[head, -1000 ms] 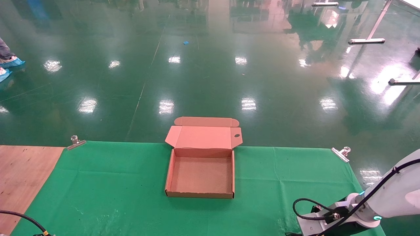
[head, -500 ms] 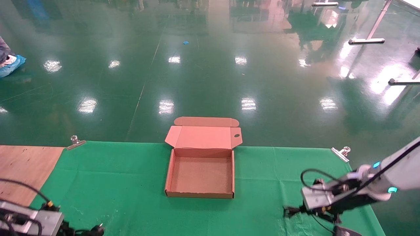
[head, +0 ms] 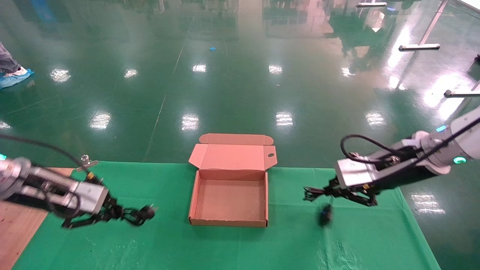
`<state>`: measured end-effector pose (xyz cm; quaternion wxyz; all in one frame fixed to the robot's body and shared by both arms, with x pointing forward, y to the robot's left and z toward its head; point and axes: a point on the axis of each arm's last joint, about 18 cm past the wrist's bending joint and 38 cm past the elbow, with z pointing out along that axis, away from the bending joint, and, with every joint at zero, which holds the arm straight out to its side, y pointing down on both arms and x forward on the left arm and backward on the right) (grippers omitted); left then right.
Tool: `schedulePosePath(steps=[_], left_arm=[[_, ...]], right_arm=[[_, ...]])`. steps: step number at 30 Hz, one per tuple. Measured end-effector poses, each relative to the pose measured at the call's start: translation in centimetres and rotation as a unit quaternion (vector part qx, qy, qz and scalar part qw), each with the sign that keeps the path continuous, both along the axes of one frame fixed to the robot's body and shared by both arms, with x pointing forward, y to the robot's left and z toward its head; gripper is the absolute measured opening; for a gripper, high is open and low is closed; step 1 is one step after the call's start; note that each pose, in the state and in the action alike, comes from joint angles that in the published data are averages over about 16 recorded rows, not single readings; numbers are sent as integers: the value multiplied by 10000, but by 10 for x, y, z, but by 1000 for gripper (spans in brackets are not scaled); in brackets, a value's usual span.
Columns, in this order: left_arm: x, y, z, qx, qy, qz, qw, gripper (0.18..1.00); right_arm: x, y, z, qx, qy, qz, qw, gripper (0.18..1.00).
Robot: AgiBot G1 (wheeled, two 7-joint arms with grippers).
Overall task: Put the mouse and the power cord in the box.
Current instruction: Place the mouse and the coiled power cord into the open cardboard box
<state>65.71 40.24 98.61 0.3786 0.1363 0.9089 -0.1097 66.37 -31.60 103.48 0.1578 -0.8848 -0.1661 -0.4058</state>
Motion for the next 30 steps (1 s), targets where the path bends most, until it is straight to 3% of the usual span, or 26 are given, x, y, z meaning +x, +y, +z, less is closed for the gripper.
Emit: schedulePosePath(steps=[14,30], left_arm=[[23,-81,65,123,-730,-588,9955,313],[52,-139,68,303,-1165,-856,9890,313]], right_arm=[[-6,74,53,132,-562,289,9979,225],[18,128,59,79,-653,508,9965,225]])
